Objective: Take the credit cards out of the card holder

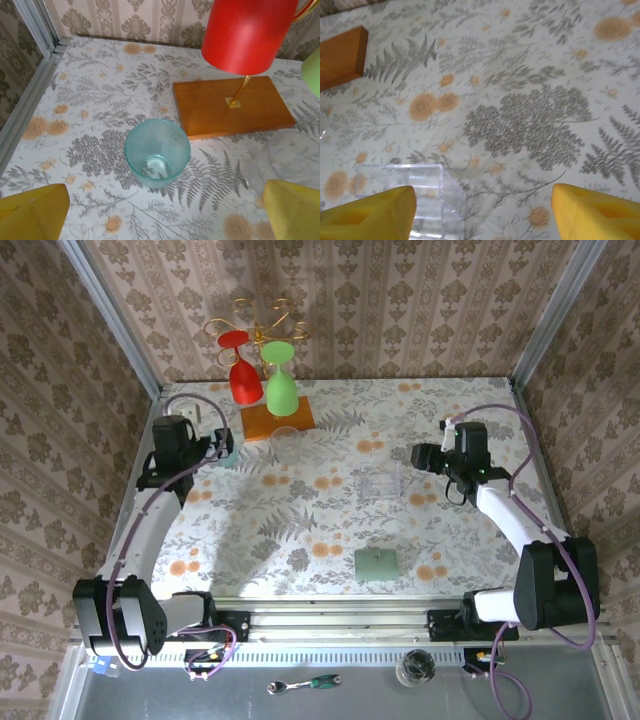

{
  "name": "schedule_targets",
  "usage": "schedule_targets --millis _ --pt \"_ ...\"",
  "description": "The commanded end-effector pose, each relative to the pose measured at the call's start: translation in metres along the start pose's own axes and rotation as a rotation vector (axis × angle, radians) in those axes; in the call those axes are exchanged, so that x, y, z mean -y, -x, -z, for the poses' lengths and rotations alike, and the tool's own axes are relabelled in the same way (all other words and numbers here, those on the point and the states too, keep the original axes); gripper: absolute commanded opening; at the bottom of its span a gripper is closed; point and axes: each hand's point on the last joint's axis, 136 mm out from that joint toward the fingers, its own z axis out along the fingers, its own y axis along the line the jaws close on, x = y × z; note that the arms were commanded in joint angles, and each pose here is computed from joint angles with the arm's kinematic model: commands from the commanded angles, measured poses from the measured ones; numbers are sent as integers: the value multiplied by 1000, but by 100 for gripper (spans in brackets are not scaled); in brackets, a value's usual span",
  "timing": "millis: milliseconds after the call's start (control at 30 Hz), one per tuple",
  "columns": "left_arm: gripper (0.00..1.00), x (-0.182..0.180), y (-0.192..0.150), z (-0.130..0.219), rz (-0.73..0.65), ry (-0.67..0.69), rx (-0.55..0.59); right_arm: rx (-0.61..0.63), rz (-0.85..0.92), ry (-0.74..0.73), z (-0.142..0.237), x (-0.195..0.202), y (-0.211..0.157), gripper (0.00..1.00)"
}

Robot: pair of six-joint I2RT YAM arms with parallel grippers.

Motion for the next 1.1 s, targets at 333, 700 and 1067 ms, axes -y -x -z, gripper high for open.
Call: schedule_targets --millis 333,700,1067 --pt "100 9 -29 5 2 -93 -276 -301 5 -25 -30 -36 -42 48" --pt "100 -3 -48 5 69 -45 -324 -361 -14 -107 -49 -28 -41 33" --pt "100 -7 -50 -7 82 -66 -334 -409 0 -72 -64 -38 -50 28"
